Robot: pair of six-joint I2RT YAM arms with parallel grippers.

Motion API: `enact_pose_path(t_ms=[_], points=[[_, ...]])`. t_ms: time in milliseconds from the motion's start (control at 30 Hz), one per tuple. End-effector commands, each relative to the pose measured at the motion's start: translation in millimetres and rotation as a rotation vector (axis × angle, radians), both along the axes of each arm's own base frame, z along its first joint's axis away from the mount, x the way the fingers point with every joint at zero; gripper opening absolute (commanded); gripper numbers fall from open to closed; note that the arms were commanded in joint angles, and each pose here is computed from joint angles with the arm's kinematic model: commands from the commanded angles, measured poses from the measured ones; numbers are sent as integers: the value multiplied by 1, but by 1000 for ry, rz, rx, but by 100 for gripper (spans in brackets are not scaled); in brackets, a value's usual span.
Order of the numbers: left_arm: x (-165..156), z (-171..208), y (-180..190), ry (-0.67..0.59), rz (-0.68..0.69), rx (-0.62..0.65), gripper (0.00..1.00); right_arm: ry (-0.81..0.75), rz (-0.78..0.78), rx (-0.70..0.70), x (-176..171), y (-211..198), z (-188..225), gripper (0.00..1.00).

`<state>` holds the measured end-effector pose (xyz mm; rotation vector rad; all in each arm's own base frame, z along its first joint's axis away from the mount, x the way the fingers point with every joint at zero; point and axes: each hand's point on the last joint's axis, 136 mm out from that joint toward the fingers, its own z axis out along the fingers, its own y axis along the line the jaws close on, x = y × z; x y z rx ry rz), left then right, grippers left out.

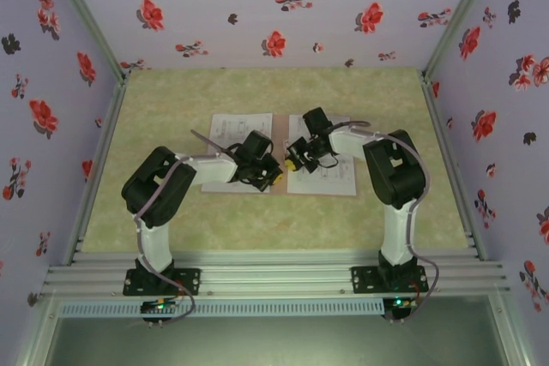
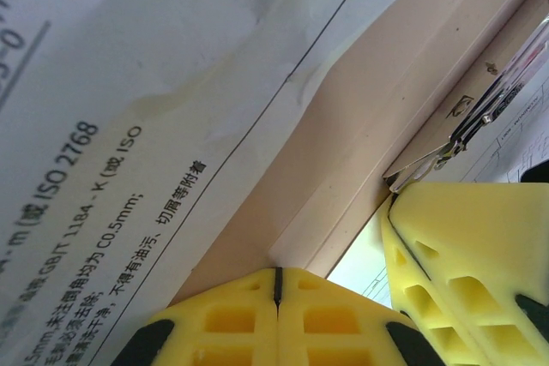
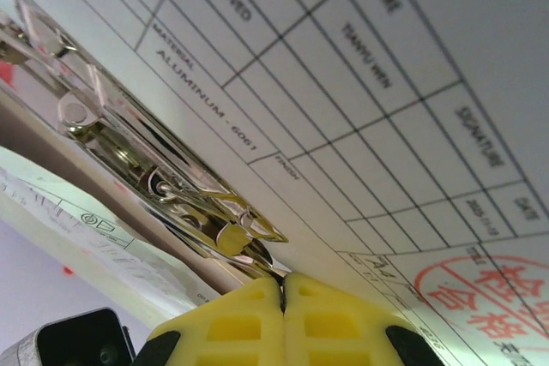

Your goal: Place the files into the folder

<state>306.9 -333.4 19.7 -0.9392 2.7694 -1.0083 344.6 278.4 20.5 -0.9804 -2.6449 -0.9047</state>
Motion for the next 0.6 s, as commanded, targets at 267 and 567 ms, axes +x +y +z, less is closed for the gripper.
enact_pose_path(t_ms=[267, 567], points=[[-15, -49, 15, 86, -2, 84, 0, 145, -17, -206, -30, -16, -48, 0], [-14, -44, 16, 75, -24, 97, 0, 79, -36, -153, -21, -7, -18, 7]])
